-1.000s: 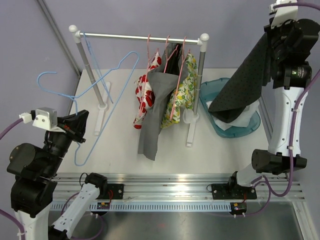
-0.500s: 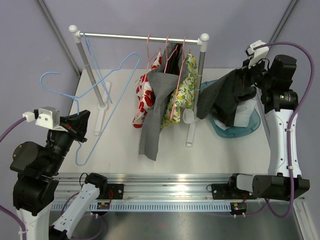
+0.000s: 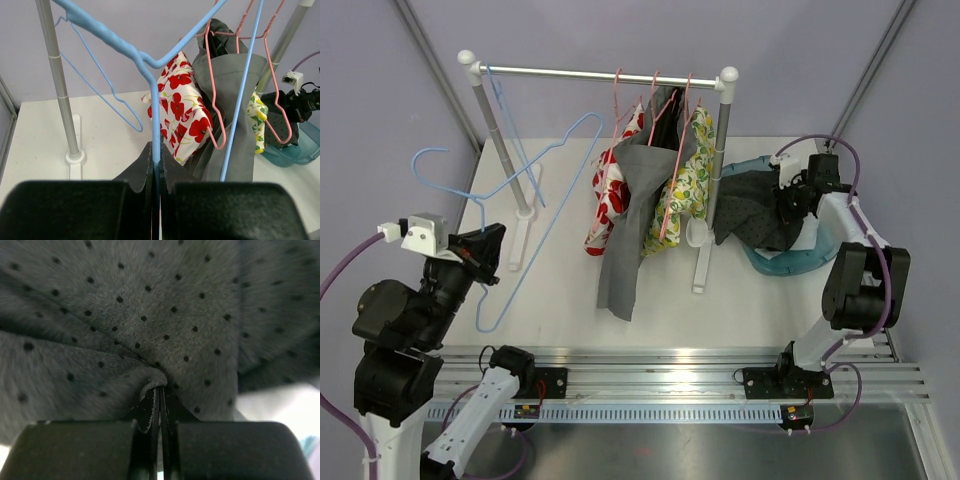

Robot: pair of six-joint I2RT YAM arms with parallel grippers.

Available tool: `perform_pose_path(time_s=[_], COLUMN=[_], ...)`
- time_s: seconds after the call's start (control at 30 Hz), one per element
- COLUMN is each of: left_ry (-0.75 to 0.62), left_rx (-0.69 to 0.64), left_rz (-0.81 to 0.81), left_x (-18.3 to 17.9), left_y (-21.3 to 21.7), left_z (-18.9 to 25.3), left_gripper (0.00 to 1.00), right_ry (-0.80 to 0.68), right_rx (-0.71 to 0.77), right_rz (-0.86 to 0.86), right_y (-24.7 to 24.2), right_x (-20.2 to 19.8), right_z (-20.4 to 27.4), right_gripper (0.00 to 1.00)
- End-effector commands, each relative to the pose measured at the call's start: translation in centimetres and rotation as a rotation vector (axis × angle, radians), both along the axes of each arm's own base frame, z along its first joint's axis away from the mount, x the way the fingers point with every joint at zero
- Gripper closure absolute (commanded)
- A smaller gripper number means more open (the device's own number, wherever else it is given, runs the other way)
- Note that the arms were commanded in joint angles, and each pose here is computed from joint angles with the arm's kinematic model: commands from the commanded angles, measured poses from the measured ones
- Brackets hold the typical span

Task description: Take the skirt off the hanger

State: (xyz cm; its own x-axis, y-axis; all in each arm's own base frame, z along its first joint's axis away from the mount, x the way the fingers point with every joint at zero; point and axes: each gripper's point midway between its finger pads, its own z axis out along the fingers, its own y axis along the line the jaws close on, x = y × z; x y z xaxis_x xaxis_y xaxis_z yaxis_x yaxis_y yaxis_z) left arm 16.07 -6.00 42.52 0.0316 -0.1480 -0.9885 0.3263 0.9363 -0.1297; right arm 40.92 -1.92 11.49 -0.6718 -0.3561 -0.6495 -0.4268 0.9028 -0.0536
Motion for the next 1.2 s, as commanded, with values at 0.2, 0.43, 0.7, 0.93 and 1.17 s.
perform_pose_path(time_s=[0.2,0.43,0.7,0.93,1.17], left_ry=[0.112,0.152,0.239,0.202,0.175], left_rx=[0.019,0.022,0.061,0.081,0.136], left_rz=[0.061,0.121,0.302,0.265,0.275], left_x=[1.1,1.9,6.8,12.5,17.7], left_y=[0.7,1.5,3.2,1.0,-0.1], left_z=[-2.4,-3.3,-3.5,0.1,1.9], left_gripper=[1.00,1.00,1.00,1.00,1.00], right_ry=[-0.010,-0.119,-0.242,-0.278,-0.276], right_rx=[0.022,0.154,0.325,0.388,0.425], right_rz=[0.043,0.076,0.122,0.148,0.183], right_y=[0.4,3.3,6.8,8.1,9.0], right_x=[-1.3,-4.9,-8.6,-10.1,-11.2], right_z=[1.7,9.7,15.6,16.4,15.9], right_gripper=[0.93,0.04,0.00,0.00,0.01])
